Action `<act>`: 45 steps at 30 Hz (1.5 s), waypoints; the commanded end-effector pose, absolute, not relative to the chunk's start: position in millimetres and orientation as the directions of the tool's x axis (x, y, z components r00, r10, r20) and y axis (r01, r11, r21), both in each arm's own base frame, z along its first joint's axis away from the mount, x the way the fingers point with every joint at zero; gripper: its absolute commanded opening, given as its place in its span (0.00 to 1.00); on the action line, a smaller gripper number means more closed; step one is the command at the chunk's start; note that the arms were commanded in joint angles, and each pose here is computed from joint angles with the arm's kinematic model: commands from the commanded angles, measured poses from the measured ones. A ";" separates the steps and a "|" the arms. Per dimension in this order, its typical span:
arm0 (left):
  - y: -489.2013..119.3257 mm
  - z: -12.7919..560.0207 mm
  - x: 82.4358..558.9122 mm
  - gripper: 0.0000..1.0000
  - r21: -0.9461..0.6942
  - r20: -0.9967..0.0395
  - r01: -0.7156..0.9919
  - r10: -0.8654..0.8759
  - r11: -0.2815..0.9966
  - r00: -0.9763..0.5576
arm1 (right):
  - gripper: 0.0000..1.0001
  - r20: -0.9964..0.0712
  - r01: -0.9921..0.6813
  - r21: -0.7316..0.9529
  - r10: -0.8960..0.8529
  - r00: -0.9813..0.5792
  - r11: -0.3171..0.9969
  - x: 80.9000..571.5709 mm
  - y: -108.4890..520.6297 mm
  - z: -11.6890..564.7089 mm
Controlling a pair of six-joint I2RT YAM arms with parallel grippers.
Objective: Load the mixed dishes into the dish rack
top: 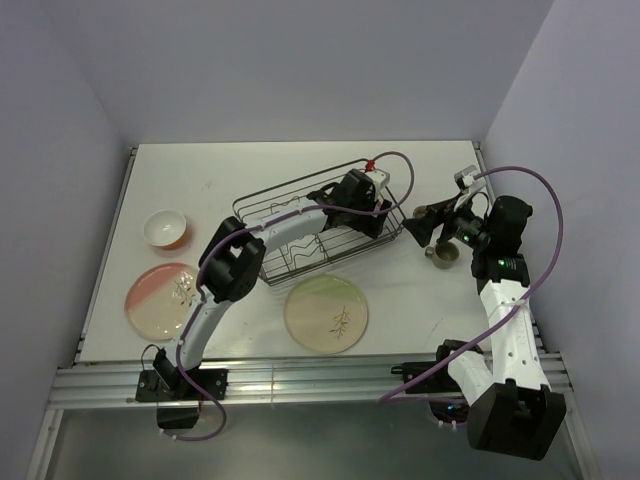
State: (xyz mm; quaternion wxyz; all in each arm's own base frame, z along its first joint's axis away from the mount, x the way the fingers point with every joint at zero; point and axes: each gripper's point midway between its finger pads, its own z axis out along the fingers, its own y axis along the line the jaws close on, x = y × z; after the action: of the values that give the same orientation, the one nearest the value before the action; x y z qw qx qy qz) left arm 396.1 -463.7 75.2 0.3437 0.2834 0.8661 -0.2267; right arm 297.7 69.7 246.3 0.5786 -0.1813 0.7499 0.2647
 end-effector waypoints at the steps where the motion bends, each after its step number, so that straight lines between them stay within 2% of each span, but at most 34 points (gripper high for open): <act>1: -467.2 131.4 393.1 0.89 -0.206 -0.787 0.655 0.275 0.727 -0.552 | 0.89 -0.974 -0.586 0.152 0.021 -0.224 0.796 296.7 68.3 252.5; 15: -448.9 172.6 380.6 0.91 -0.213 -0.829 0.651 0.217 0.729 -0.515 | 0.89 -0.968 -0.577 0.169 0.025 -0.248 0.799 299.9 64.4 250.1; 21: -426.4 190.8 363.7 0.89 -0.203 -0.844 0.653 0.208 0.730 -0.495 | 0.88 -0.940 -0.499 0.253 0.088 -0.330 0.829 312.7 48.3 237.6; 23: -408.3 208.6 364.9 0.88 -0.180 -0.865 0.615 0.175 0.768 -0.471 | 0.88 -0.907 -0.432 0.317 0.138 -0.397 0.844 322.5 36.6 224.0; 27: -367.9 215.4 358.6 0.89 -0.159 -0.876 0.540 0.134 0.827 -0.464 | 0.83 -0.844 -0.249 0.347 0.186 -0.502 0.904 351.0 4.2 200.0; 28: -357.2 233.7 355.7 0.93 -0.179 -0.890 0.520 0.088 0.835 -0.447 | 0.81 -0.794 -0.182 0.401 0.241 -0.558 0.898 358.7 -0.5 182.2; 30: -339.2 231.4 353.1 0.99 -0.216 -0.885 0.474 0.033 0.854 -0.464 | 0.72 -0.738 -0.104 0.421 0.274 -0.617 0.901 374.1 -11.9 162.7; 31: -329.5 249.7 349.4 0.99 -0.242 -0.897 0.465 -0.014 0.851 -0.442 | 0.68 -0.721 -0.080 0.424 0.283 -0.633 0.902 378.8 -15.6 156.4; 32: -321.7 242.2 345.6 0.99 -0.265 -0.886 0.450 -0.031 0.853 -0.464 | 0.61 -0.700 -0.048 0.426 0.295 -0.651 0.903 383.1 -19.6 150.3; 36: -297.8 258.7 338.7 0.99 -0.399 -0.854 0.414 -0.167 0.818 -0.493 | 0.57 -0.650 0.047 0.390 0.310 -0.694 0.920 415.8 -44.3 125.8; 40: -279.8 277.3 324.5 0.99 -0.444 -0.850 0.406 -0.232 0.798 -0.474 | 0.55 -0.647 0.084 0.337 0.296 -0.703 0.938 434.8 -61.7 113.1; 45: -265.6 274.8 310.3 0.99 -0.473 -0.840 0.386 -0.273 0.792 -0.469 | 0.50 -0.588 0.134 0.292 0.288 -0.756 0.947 442.4 -75.1 82.9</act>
State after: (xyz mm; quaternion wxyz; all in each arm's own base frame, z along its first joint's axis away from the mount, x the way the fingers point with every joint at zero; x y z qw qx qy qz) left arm 318.3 -265.8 258.2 0.5017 0.0537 0.8143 -0.2869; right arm 434.2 -58.4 85.6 0.3359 0.1104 0.9229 0.1525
